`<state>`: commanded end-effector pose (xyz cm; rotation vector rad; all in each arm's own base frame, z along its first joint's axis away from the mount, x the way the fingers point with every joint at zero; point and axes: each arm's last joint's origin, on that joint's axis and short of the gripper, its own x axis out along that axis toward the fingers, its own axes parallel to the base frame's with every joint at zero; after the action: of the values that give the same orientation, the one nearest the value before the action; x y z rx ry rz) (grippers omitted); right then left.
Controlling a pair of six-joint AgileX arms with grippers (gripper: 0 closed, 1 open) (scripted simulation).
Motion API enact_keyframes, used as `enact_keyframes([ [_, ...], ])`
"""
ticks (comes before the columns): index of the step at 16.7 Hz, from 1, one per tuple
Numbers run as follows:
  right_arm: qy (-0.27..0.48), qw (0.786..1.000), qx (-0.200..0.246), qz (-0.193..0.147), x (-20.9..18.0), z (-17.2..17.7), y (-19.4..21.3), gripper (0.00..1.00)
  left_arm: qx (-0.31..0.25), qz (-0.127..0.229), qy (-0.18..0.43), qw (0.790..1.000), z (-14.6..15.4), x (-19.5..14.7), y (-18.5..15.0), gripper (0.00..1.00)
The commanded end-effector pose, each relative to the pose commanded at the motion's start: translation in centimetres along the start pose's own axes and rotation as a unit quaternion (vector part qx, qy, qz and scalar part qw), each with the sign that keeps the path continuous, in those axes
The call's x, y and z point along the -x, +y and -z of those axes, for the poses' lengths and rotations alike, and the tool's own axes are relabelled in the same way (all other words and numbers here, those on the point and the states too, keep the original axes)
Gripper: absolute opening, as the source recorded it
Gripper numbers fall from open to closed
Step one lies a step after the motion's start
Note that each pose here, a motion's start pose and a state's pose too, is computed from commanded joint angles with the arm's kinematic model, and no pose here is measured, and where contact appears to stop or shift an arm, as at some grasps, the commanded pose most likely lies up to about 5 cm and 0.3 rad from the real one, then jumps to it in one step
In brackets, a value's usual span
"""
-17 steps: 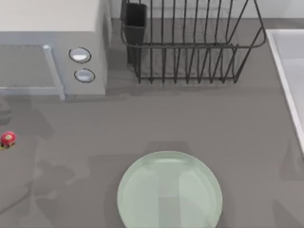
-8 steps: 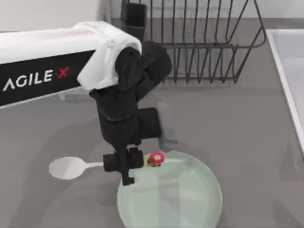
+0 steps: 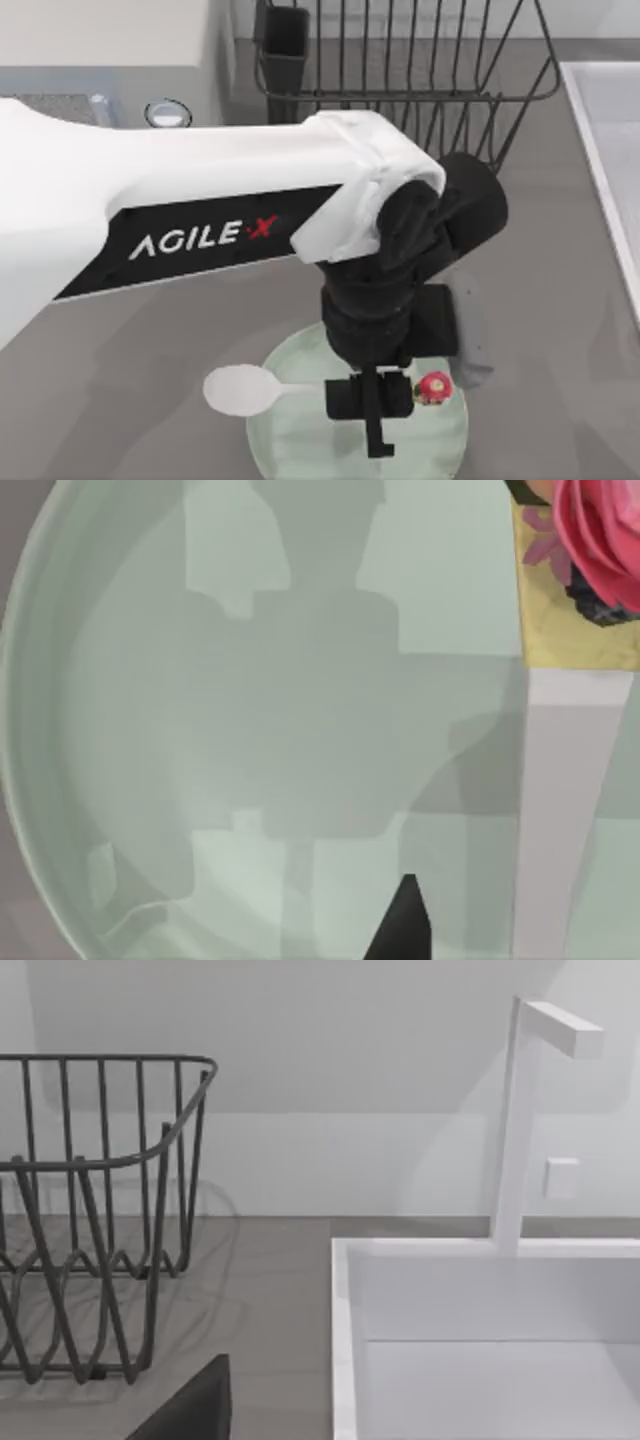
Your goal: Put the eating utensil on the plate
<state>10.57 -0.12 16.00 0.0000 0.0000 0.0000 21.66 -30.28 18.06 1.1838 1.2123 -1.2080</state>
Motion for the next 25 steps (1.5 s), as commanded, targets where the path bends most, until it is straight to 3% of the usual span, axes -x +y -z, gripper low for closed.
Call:
enact_keyframes([
  [6, 0.0, 1.0, 0.0, 0.0, 0.0, 0.0, 0.0, 1.0, 0.002, -0.005, -0.004, 1.0, 0.0, 0.1, 0.1, 0.0],
  [18, 0.0, 1.0, 0.0, 0.0, 0.0, 0.0, 0.0, 1.0, 0.018, -0.104, -0.089, 0.99, -2.1, 2.0, 1.7, 0.0],
  [25, 0.0, 1.0, 0.0, 0.0, 0.0, 0.0, 0.0, 1.0, 0.015, -0.092, -0.091, 0.991, -1.6, 1.1, 1.7, 0.0],
])
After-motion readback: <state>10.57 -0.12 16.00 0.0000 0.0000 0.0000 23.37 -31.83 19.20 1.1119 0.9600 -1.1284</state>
